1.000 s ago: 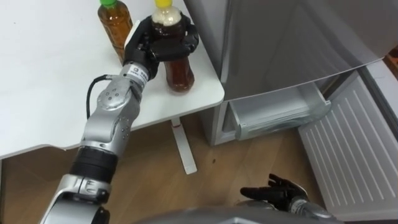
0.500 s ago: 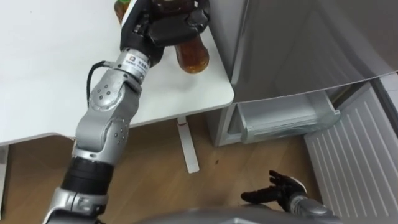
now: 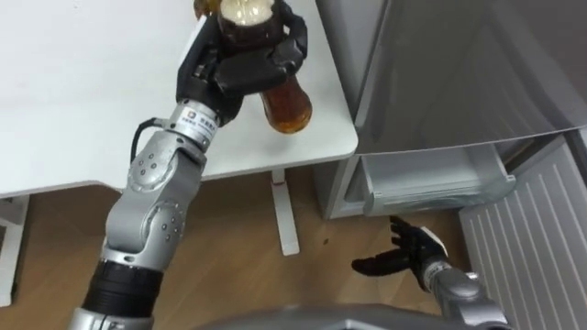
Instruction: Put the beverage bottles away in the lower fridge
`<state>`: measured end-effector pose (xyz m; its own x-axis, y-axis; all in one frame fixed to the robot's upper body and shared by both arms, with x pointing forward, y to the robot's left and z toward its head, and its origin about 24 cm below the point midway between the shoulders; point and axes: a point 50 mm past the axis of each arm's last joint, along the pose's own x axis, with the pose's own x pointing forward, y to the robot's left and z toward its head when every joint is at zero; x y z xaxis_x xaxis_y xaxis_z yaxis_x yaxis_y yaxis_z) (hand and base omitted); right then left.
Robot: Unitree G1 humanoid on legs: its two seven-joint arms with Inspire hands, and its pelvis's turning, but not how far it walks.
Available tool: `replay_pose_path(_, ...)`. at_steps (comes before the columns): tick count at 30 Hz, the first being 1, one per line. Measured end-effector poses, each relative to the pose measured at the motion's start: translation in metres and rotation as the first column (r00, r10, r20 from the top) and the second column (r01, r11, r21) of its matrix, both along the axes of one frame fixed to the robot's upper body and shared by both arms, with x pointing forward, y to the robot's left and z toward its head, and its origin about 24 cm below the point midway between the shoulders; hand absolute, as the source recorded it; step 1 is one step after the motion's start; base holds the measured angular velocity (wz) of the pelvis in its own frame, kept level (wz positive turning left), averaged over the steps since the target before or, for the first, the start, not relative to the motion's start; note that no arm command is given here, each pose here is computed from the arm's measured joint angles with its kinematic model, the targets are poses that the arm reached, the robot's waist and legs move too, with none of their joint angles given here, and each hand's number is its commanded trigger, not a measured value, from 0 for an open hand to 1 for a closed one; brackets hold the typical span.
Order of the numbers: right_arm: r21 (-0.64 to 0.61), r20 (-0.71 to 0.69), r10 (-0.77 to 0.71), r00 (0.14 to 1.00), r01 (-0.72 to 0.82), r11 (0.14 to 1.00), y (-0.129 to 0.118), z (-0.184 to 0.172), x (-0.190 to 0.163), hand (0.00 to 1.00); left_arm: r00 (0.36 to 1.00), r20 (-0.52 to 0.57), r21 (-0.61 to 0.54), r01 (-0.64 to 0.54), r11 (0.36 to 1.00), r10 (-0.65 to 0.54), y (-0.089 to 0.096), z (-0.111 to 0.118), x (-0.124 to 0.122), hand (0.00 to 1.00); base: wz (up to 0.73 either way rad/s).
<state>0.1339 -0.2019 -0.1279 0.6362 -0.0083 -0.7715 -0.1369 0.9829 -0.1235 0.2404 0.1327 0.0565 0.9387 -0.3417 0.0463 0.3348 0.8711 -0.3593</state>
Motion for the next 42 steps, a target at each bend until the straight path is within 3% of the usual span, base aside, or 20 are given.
replay_pose_path(7, 0.038, 0.106, 0.047, 0.993, -0.051, 0.998, 0.008, 0.018, 0.011, 0.00, 0.999, -0.027, -0.050, 0.040, 0.998, -0.041, 0.003, -0.004, -0.004, 1.00, 0.00)
replay_pose_path(13, 0.080, 0.180, 0.109, 0.978, -0.125, 0.989, 0.019, 0.033, 0.020, 0.00, 0.994, -0.040, -0.096, 0.099, 0.990, -0.103, -0.008, -0.006, -0.008, 1.00, 0.01)
replay_pose_path(19, 0.127, 0.219, 0.185, 0.958, -0.216, 0.968, 0.025, 0.045, 0.027, 0.00, 0.983, -0.106, -0.136, 0.137, 0.981, -0.152, -0.011, -0.023, -0.023, 1.00, -0.05)
replay_pose_path(35, 0.234, 0.336, 0.404, 0.851, -0.491, 0.839, 0.035, 0.077, 0.040, 0.00, 0.972, -0.120, -0.091, 0.191, 0.977, -0.201, -0.006, -0.030, -0.030, 1.00, -0.05)
replay_pose_path(42, 0.332, 0.328, 0.447, 0.832, -0.544, 0.770, 0.039, 0.079, 0.037, 0.00, 0.948, -0.197, -0.003, 0.253, 0.967, -0.248, -0.010, -0.049, -0.037, 1.00, 0.01)
